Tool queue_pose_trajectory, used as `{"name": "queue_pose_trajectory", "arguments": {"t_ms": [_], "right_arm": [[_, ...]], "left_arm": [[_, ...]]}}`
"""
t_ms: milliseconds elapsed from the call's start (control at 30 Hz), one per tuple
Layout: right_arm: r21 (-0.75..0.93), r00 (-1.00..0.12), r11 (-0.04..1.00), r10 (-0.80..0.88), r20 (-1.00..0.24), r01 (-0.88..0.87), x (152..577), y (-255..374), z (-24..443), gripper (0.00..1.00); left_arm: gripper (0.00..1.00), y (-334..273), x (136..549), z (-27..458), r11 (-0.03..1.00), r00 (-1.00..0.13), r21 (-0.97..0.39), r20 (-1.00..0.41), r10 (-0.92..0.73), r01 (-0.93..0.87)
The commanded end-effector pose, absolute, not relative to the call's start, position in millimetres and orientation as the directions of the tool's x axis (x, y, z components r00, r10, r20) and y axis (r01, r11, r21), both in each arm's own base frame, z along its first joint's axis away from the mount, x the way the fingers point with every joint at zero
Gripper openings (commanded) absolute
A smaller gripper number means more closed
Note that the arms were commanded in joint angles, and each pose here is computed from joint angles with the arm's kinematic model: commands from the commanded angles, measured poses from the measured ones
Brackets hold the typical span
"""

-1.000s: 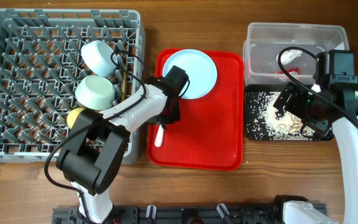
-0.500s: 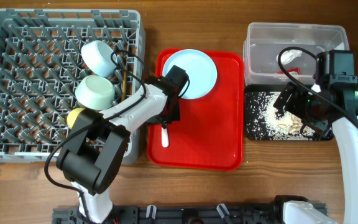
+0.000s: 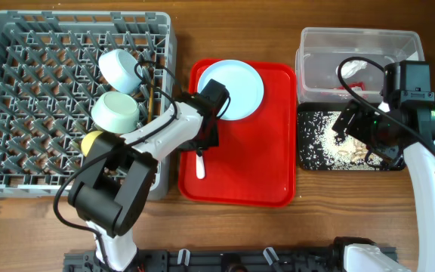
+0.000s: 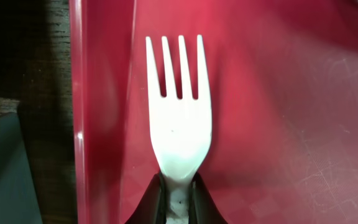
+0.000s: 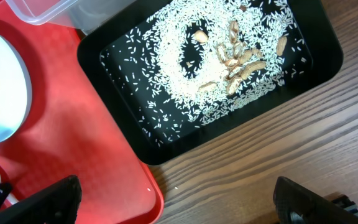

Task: Sort waste into correct bins and load items into the dishwasher rack
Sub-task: 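Carry the fork with the left gripper into the rack and release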

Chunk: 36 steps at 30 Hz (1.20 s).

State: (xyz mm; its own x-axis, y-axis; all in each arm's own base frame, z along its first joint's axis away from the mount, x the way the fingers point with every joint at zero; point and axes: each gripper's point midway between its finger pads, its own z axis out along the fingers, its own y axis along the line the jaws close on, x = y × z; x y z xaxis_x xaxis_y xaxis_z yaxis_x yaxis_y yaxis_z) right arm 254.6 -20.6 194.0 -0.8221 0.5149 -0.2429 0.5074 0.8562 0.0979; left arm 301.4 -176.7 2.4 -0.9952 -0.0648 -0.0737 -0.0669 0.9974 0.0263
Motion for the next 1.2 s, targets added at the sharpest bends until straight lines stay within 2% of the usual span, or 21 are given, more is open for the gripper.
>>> {"name": "queue_pose_trajectory", "arguments": {"t_ms": [0, 333, 733, 933, 1167], "right_arm": [[0.11, -0.823, 0.86, 0.509, -0.253, 0.498, 257.7, -20.0, 199.0, 1.0], [0.11, -0.823, 0.861, 0.508, -0.253, 0.497, 257.7, -20.0, 199.0, 1.0], [0.112, -0.822, 0.86, 0.508, -0.257, 0.497, 258.7, -20.0, 199.3, 1.0], [0.111, -0.822, 0.86, 0.509, -0.256, 0.498, 258.5, -20.0, 199.2, 1.0], [0.111, -0.822, 0.86, 0.508, -0.256, 0.497, 258.5, -20.0, 199.2, 1.0]], "left_arm": [[0.04, -176.0, 304.6, 23.1, 0.998, -0.99, 0.005, -0.129, -0.062, -0.063], [0.04, -167.0, 319.9, 84.2, 0.995, -0.96, -0.082, -0.272, -0.068, -0.048], [0.04, -86.9, 351.1, 158.0, 0.982, -0.865, -0.132, -0.467, -0.184, -0.137], [0.04, -53.7, 359.3, 159.5, 0.971, -0.845, -0.123, -0.478, -0.239, -0.205], [0.04, -50.7, 366.0, 137.7, 0.993, -0.887, -0.048, -0.447, -0.121, -0.111]]}}
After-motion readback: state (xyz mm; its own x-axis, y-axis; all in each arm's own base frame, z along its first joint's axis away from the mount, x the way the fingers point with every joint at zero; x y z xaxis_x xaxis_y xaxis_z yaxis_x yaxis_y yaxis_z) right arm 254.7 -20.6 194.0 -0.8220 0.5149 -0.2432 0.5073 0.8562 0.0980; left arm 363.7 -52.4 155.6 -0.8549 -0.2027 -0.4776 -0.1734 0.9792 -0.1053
